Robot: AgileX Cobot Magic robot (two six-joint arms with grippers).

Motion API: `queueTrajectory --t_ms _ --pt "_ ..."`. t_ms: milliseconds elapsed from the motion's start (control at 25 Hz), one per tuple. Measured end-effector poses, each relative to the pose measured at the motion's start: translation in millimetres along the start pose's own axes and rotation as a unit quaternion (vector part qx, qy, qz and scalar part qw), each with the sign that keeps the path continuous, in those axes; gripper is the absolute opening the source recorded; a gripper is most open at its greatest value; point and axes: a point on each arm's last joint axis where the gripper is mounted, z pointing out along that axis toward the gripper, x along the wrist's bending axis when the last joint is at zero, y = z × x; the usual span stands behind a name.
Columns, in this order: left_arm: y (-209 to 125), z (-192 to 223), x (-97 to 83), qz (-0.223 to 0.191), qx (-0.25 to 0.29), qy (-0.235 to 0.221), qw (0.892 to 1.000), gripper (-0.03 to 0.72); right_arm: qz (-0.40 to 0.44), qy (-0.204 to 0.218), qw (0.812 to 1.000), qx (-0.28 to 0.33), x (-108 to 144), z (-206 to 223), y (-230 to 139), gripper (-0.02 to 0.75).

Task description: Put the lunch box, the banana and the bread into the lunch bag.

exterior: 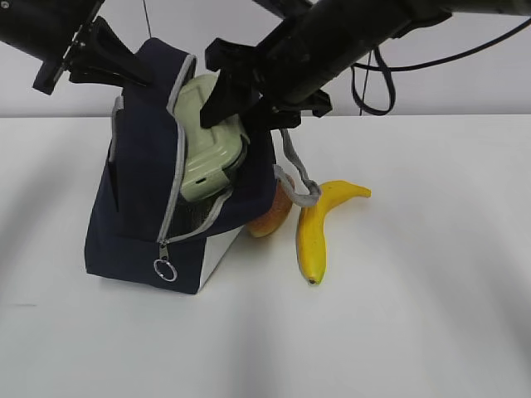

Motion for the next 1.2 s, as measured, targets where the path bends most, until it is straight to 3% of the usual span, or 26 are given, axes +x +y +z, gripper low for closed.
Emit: queueTrajectory --t_ms 680,920,1200 --pt "0 0 -0.3 -0.001 0.0 -0.002 1.0 -0.015 -0.031 -0.001 0.999 0.013 19 86 -10 0.423" --pt "0 0 0.0 0.0 0.0 0.0 1.0 -0.015 -0.042 -0.002 0.999 0.002 22 85 -5 0.491" --pt "0 1 -0.5 0.001 0.001 0.0 1.0 -0.015 -0.111 -0.033 0.991 0.07 26 43 4 0.529"
